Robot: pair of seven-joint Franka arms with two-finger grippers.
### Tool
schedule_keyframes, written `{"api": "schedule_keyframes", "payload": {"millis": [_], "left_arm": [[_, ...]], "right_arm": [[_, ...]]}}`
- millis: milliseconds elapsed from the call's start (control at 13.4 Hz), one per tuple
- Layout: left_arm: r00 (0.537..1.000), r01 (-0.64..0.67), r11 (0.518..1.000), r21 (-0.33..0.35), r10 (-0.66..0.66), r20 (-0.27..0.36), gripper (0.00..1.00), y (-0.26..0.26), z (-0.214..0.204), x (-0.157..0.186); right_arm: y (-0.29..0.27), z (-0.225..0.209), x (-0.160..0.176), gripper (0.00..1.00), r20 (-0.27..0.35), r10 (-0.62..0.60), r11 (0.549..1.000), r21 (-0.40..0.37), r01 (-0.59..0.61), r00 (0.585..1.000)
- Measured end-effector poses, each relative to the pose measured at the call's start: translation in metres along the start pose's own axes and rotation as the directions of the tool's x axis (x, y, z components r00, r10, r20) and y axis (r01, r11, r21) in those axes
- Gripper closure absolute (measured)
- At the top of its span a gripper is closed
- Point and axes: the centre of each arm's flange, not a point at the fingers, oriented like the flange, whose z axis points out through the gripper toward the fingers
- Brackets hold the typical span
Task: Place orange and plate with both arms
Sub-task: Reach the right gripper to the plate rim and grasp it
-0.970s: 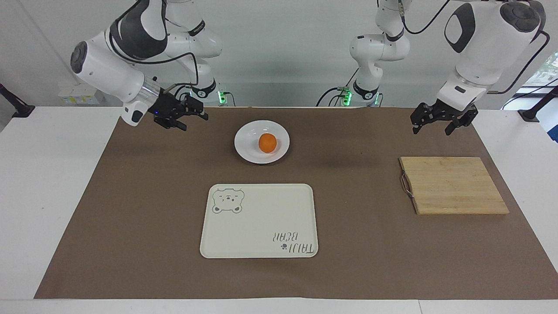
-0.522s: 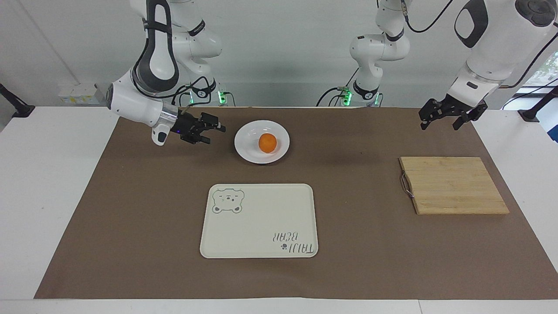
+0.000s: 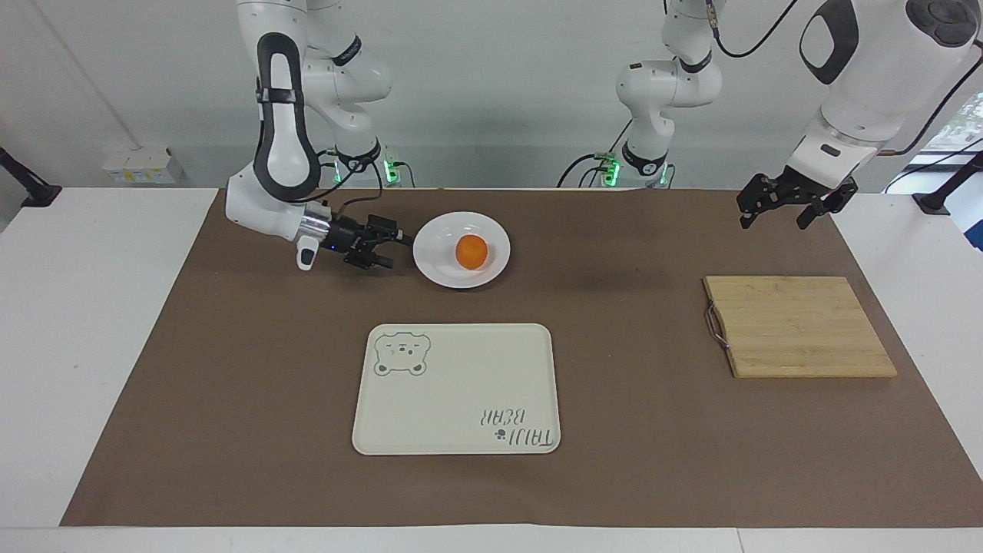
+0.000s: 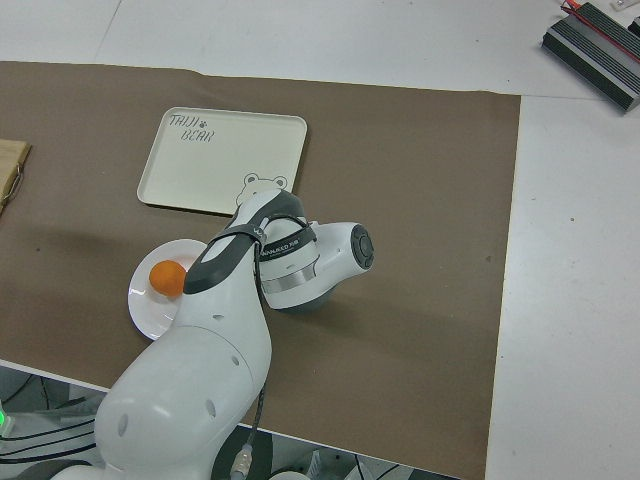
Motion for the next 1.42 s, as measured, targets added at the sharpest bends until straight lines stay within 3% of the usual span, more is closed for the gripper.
{"api": "schedule_keyframes", "payload": {"millis": [448,970,1119,1194,1418], "left_arm": [[1.000,0.000,1.000,0.000,0.000,0.000,0.00,0.000,0.000,0.000],[1.000,0.000,1.000,0.000,0.000,0.000,0.00,0.000,0.000,0.000],[1.000,0.000,1.000,0.000,0.000,0.000,0.00,0.000,0.000,0.000],[1.000,0.000,1.000,0.000,0.000,0.000,0.00,0.000,0.000,0.000],[1.000,0.000,1.000,0.000,0.000,0.000,0.00,0.000,0.000,0.000]], "right_arm": [[-0.004,0.052,-0.020,0.00,-0.037,0.024,1.000,0.013,-0.024,0.999],[0.004,0.057,-0.040,0.02,-0.029,0.061,0.998,0.018,-0.060,0.998],[0.005,0.057,-0.046,0.09,-0.027,0.066,0.998,0.020,-0.065,0.997],[0.005,0.057,-0.047,0.18,-0.027,0.067,0.998,0.020,-0.066,0.997],[0.006,0.057,-0.050,0.56,-0.028,0.069,0.998,0.018,-0.068,0.997]]}}
